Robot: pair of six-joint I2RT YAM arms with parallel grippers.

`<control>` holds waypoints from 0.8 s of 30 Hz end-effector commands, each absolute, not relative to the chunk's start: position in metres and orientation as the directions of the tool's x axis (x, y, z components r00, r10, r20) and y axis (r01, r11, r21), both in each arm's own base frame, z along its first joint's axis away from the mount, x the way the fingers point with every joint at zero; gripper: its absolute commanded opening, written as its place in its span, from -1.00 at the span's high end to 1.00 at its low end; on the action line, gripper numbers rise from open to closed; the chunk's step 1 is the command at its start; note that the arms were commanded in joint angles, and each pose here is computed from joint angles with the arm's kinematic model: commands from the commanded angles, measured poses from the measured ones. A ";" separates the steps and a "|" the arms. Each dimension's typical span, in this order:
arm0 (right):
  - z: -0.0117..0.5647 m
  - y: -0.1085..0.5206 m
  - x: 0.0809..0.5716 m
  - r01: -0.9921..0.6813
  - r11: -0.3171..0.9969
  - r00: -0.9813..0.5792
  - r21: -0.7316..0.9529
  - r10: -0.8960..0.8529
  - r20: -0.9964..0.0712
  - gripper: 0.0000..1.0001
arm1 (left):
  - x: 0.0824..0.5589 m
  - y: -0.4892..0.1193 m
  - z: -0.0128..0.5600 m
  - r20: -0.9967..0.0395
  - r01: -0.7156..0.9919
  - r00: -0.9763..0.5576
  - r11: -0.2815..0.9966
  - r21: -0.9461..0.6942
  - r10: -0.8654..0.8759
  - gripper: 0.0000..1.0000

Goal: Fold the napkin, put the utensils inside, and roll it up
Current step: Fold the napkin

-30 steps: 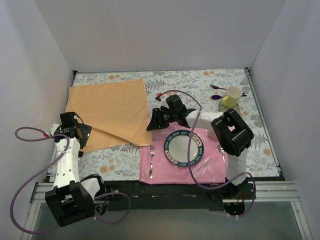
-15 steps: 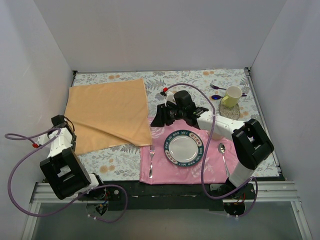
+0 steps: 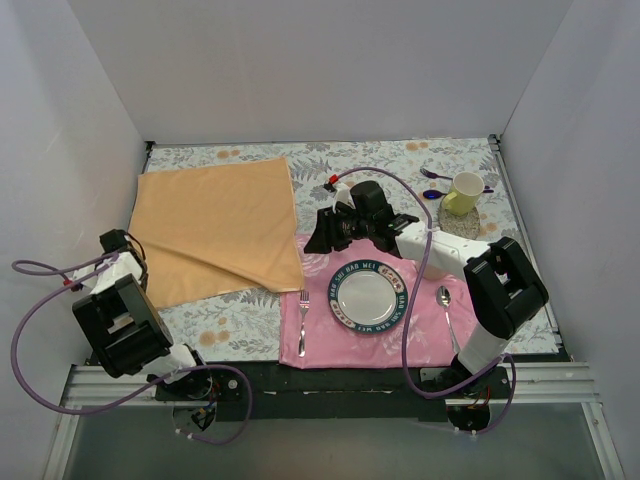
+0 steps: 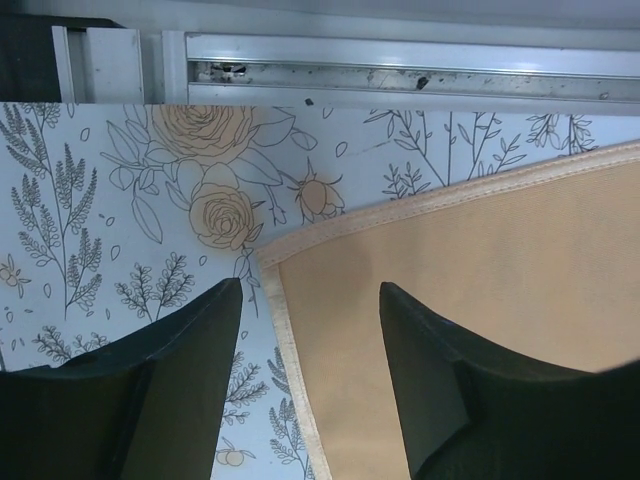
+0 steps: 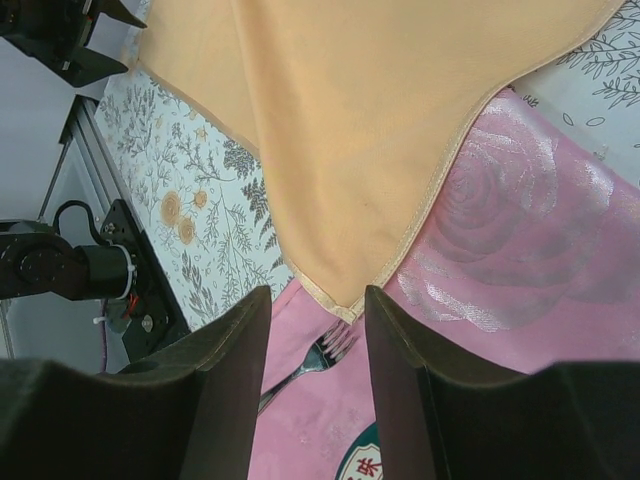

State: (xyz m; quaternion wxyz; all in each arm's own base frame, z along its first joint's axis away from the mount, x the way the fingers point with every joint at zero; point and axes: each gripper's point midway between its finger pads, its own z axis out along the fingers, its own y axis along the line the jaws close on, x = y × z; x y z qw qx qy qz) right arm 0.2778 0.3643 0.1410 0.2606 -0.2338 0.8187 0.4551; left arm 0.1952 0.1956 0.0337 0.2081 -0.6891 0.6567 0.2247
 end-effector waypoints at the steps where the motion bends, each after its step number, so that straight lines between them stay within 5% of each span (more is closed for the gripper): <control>1: 0.151 0.362 0.277 -0.636 0.451 -0.741 0.626 -0.131 -0.659 -0.01 | 0.200 0.206 0.036 -0.622 -0.999 0.038 -0.041 -0.009 -0.782 -0.13; 17: 0.148 0.362 0.278 -0.621 0.442 -0.757 0.647 -0.122 -0.642 0.01 | 0.177 0.195 0.002 -0.563 -0.992 0.096 -0.123 0.010 -0.821 0.00; 18: 0.149 0.362 0.277 -0.623 0.442 -0.755 0.645 -0.123 -0.645 0.01 | 0.170 0.192 -0.003 -0.556 -0.989 0.110 -0.144 0.017 -0.824 0.06; 19: 0.148 0.361 0.278 -0.620 0.449 -0.756 0.644 -0.121 -0.644 0.02 | 0.168 0.192 -0.005 -0.557 -0.987 0.130 -0.163 0.011 -0.820 0.45; 24: 0.145 0.359 0.279 -0.615 0.455 -0.758 0.643 -0.120 -0.641 0.02 | 0.165 0.194 -0.006 -0.548 -0.983 0.159 -0.183 -0.010 -0.821 0.56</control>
